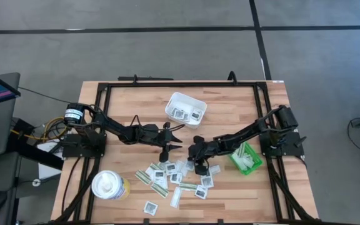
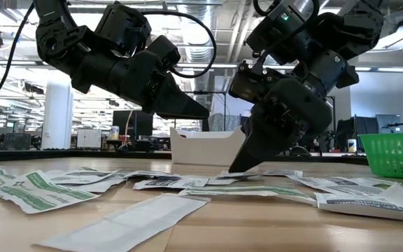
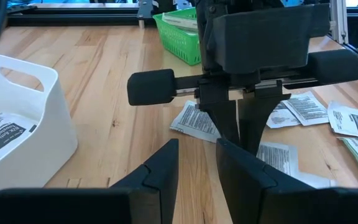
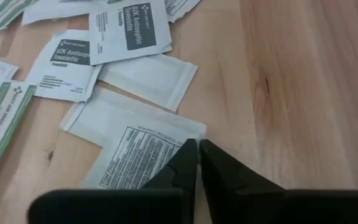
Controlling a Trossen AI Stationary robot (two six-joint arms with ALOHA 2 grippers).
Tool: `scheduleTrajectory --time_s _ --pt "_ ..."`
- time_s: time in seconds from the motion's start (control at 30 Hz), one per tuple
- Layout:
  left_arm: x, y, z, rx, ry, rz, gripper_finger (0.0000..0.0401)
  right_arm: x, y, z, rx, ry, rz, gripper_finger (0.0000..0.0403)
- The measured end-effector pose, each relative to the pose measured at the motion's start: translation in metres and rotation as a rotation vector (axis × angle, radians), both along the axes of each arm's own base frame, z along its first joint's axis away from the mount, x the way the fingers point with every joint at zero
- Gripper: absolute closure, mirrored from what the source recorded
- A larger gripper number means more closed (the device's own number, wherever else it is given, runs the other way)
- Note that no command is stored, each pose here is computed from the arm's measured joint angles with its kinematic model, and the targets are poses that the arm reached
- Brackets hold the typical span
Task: Pick & Place First Aid Supplies
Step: Put the towelette pack into the white bin
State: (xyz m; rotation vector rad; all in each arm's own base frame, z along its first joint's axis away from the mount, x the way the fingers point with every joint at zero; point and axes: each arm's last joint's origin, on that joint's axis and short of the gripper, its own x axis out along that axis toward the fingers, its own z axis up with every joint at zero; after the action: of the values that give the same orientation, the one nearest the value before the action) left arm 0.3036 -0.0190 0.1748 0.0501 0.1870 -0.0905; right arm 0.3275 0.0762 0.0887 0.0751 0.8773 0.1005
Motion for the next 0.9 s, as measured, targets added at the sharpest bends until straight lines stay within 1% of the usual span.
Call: scheduleTrajectory --time_s 0.1,0.27,0.37,0.47,0.67,0.77,0.83,0.9 --pt "0.000 0.000 0.000 0.000 0.000 0.000 0.0293 0.000 -0.001 0.003 0.005 -0.009 -0.008 0.0399" --pt "0.000 0.000 0.000 0.000 0.000 0.000 0.0293 0.000 -0.002 0.019 0.016 -0.035 -0.023 0.0398" --pt "0.000 0.000 0.000 0.000 0.000 0.000 0.0293 0.000 -0.002 0.033 0.021 -0.075 -0.025 0.0401" --pt "0.000 0.000 0.000 0.000 0.000 0.000 0.0293 -0.001 -0.003 0.040 0.001 -0.087 -0.048 0.0400" --pt "0.000 0.000 0.000 0.000 0.001 0.000 0.0293 -0.004 -0.004 0.041 -0.052 -0.073 -0.085 0.0402" --pt "0.000 0.000 0.000 0.000 0.001 0.000 0.0293 -0.004 -0.008 0.043 -0.102 -0.083 -0.134 0.0402" --pt "0.000 0.000 0.000 0.000 0.001 0.000 0.0293 -0.004 -0.015 0.049 -0.180 -0.084 -0.210 0.0402" --pt "0.000 0.000 0.000 0.000 0.001 0.000 0.0293 -0.003 -0.022 0.063 -0.270 -0.111 -0.306 0.0402"
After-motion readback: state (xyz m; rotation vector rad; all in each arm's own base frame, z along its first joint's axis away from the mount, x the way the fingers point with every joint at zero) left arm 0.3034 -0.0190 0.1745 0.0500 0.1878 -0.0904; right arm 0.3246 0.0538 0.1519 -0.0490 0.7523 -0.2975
